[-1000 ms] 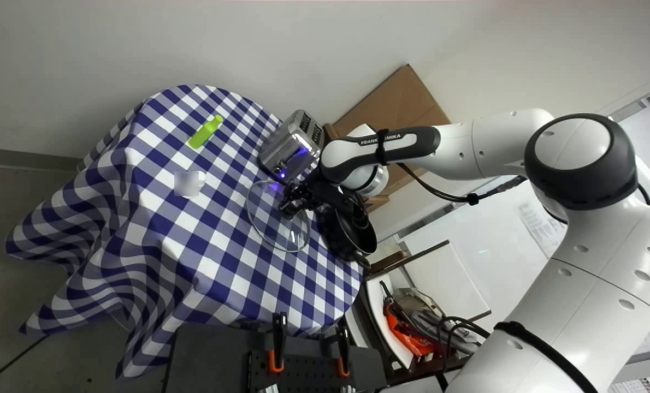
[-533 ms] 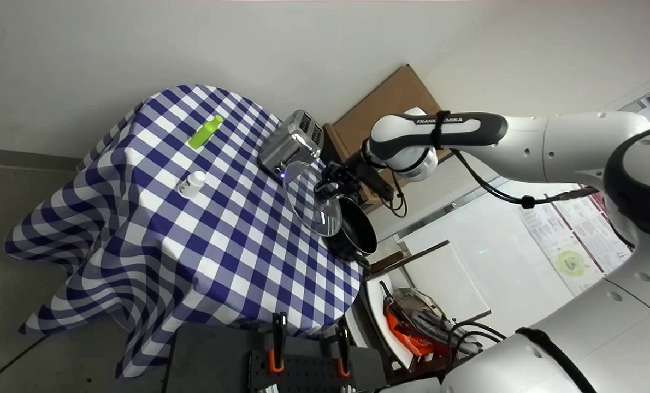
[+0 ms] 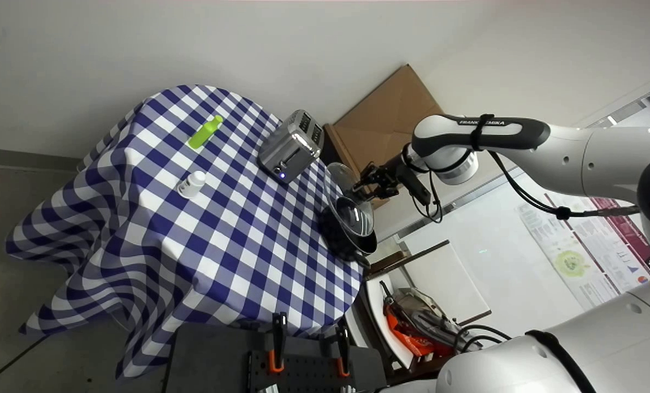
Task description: Pick up the lid from the table and put it on the pot
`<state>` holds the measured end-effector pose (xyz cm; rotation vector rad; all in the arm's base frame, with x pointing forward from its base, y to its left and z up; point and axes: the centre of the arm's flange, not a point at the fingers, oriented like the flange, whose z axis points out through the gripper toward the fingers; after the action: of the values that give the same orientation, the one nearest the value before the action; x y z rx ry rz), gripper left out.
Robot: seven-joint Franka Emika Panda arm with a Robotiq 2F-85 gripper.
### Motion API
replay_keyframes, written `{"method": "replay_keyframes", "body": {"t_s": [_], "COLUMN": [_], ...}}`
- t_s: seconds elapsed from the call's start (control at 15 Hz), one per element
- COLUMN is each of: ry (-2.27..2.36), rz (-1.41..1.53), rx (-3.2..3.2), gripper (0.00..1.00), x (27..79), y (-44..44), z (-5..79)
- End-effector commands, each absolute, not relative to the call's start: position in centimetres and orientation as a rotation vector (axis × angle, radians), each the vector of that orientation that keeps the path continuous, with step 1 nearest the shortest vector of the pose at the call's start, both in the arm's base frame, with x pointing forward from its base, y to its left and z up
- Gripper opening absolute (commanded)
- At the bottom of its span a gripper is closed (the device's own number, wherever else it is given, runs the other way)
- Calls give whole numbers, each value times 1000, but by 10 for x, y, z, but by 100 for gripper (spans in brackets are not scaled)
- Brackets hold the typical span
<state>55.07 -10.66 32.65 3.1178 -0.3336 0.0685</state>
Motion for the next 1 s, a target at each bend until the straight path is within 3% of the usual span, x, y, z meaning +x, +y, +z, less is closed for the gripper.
{"method": "replay_keyframes", "body": {"t_s": [0.0,0.93], "ry": [-482,-665], "rz": [89,61], "rx": [3127,3088], "gripper": [25,25], "x": [558,603], "y": [-156,-287], "z": [338,321]}}
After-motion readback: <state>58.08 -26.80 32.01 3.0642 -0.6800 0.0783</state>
